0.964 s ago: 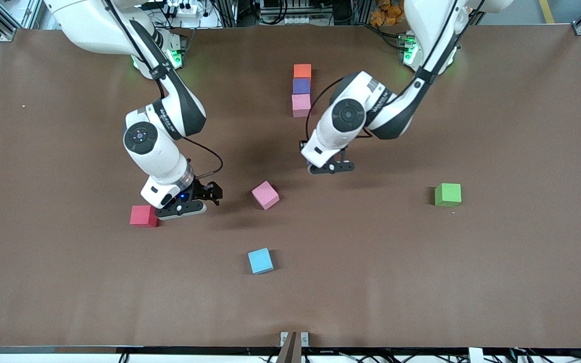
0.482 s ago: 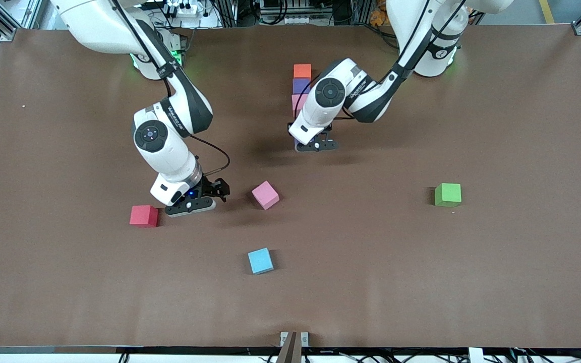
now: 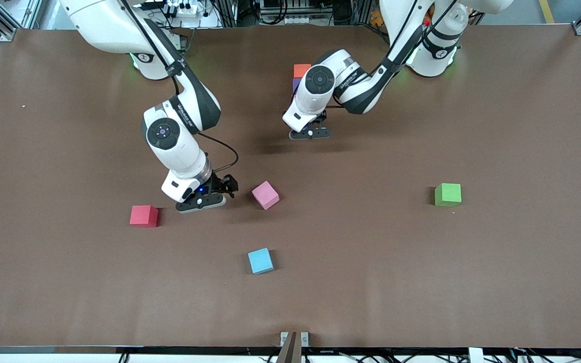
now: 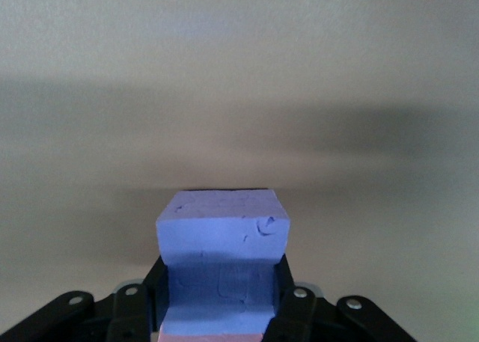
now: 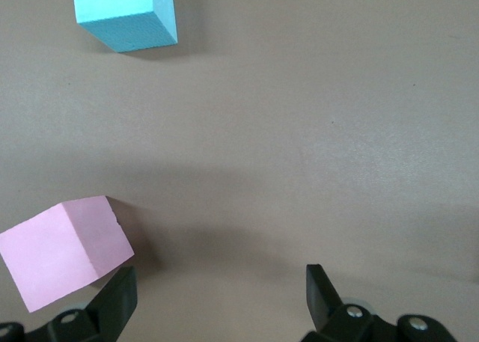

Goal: Arrange blocks into number 1
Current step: 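Place the purple cube after the pink cube in the line with the left gripper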

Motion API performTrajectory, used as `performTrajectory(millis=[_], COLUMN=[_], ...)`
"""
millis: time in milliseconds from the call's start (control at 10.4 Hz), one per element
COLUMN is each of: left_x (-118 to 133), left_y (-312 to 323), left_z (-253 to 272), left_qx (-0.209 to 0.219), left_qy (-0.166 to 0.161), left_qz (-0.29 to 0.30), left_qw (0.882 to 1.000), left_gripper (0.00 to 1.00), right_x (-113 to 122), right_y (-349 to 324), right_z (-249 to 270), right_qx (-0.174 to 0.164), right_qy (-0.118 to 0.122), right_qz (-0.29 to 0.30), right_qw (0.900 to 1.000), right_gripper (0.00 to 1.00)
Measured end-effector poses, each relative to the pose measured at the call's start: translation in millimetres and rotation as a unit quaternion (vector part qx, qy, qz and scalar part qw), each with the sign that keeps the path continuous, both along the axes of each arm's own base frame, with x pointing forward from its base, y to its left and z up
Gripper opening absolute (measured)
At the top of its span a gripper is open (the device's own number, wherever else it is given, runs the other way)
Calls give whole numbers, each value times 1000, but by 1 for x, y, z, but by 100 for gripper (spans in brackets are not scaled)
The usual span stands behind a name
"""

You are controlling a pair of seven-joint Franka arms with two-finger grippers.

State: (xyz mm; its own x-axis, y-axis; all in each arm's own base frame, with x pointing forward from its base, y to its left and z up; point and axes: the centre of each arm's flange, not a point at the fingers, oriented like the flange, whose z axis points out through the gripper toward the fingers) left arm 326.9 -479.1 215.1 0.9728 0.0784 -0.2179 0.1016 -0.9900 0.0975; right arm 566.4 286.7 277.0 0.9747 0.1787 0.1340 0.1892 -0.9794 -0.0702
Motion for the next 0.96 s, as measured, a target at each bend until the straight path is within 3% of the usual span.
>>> performTrajectory(millis=[771, 964], left_x=[-19, -22], left_y=[-6, -6], left_z=[-3, -4], left_qx=[10, 15], left_qy=[-14, -24], left_qz=[-33, -48], left_qw=[999, 998], left_gripper=[56, 63], right_x=[-2, -2], right_y=[3, 3], right_z=[-1, -1], right_qx=[1, 1], right_qy=[1, 1], right_qz=[-2, -2], right_qw=[1000, 1000], right_gripper=[100, 100])
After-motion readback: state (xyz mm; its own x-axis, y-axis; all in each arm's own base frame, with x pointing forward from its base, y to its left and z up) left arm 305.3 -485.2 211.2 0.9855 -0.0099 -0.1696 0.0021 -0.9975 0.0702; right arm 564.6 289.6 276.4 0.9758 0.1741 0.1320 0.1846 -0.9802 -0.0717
